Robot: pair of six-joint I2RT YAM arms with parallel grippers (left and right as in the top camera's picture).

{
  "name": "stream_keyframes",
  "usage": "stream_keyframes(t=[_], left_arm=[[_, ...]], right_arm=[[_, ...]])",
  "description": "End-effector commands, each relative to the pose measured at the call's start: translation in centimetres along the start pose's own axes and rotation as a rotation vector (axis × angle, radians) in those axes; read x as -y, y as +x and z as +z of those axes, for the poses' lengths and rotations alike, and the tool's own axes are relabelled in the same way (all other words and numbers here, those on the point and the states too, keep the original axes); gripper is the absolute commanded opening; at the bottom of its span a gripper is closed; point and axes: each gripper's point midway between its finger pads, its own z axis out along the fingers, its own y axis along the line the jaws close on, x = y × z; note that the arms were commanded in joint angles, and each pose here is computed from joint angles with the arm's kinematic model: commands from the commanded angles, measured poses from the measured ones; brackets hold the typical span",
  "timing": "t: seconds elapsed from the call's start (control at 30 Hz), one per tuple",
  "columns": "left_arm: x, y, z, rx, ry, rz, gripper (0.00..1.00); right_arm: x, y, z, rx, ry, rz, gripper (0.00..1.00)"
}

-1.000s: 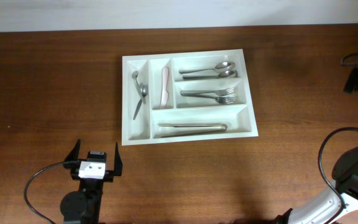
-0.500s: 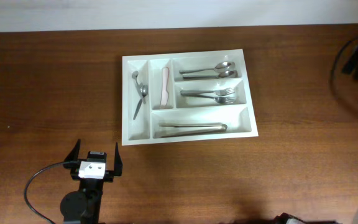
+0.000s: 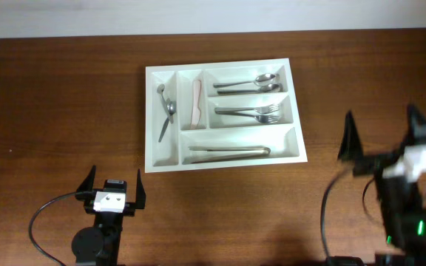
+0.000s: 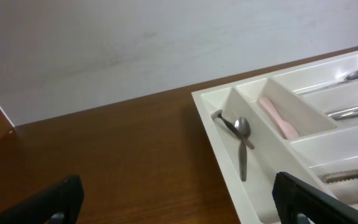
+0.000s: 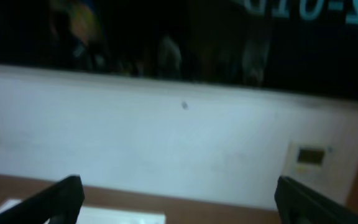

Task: Pack container

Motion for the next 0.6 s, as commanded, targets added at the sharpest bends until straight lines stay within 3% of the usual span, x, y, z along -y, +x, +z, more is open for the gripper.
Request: stream_keyframes(t=[0.0, 0.33, 0.57], left_arm=[[-0.2, 0.3, 0.0, -0.002, -0.013, -0.003, 0.99], [-0.2, 0.3, 0.0, -0.002, -0.013, -0.003, 0.99], [-0.2, 0.3, 0.0, -0.002, -0.013, -0.002, 0.99]], right_arm=[[-1.6, 1.3, -2.6, 0.092, -0.044, 0.004, 0.99], [-3.3, 1.5, -7.3, 0.369, -0.086, -0.020, 0.99], [-3.3, 4.5, -6.2, 0.324, -0.076, -0.021, 0.99]])
